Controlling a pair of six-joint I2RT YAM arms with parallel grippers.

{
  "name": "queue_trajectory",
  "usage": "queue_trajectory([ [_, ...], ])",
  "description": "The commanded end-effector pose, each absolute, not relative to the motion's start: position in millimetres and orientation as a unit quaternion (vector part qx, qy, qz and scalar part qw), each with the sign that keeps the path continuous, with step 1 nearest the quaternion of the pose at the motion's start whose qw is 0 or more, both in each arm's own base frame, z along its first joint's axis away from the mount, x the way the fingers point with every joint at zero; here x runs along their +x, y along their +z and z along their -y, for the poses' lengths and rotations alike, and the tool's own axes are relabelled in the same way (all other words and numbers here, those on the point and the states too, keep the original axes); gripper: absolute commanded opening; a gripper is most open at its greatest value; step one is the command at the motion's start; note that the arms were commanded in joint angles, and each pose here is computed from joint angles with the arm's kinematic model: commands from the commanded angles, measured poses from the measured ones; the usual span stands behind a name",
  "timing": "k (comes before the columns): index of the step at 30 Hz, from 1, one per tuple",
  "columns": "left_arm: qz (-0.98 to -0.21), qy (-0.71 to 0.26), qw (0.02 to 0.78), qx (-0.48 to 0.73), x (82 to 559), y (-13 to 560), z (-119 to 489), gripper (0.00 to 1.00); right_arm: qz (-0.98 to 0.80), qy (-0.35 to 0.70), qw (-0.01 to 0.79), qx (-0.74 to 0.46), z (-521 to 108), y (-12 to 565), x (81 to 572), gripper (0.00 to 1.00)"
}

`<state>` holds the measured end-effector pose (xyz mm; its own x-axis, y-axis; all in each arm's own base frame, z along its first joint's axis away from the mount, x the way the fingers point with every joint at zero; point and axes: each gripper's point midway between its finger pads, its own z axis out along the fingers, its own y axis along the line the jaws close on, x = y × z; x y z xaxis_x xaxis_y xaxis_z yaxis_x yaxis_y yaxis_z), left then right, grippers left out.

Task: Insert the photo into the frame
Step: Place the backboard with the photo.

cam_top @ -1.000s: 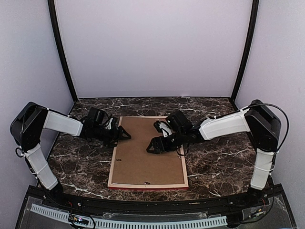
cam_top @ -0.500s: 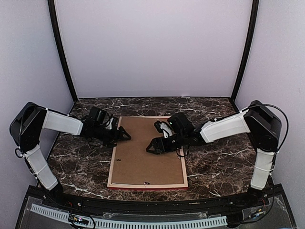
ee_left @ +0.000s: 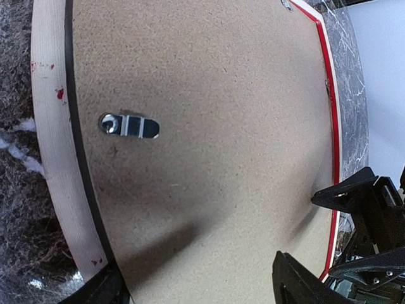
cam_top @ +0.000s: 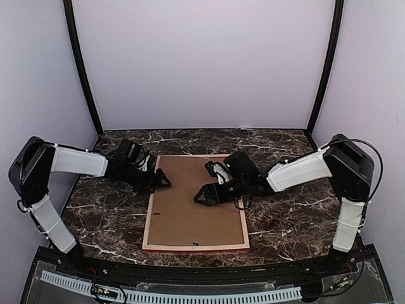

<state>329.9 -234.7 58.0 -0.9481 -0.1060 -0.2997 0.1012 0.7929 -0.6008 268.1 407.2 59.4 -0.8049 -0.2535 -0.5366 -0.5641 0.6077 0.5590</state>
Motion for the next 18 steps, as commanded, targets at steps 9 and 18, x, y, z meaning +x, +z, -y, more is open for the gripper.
queue_trajectory([
  [9,-0.941,-0.24,0.238,0.018,345,105,205,0.8,-0.914,0.313,0.147,-0.214,-371,18,253,0.85],
  [18,-0.936,-0.232,0.262,0.037,358,115,206,0.88,-0.901,0.312,0.201,-0.223,-367,72,268,0.89],
])
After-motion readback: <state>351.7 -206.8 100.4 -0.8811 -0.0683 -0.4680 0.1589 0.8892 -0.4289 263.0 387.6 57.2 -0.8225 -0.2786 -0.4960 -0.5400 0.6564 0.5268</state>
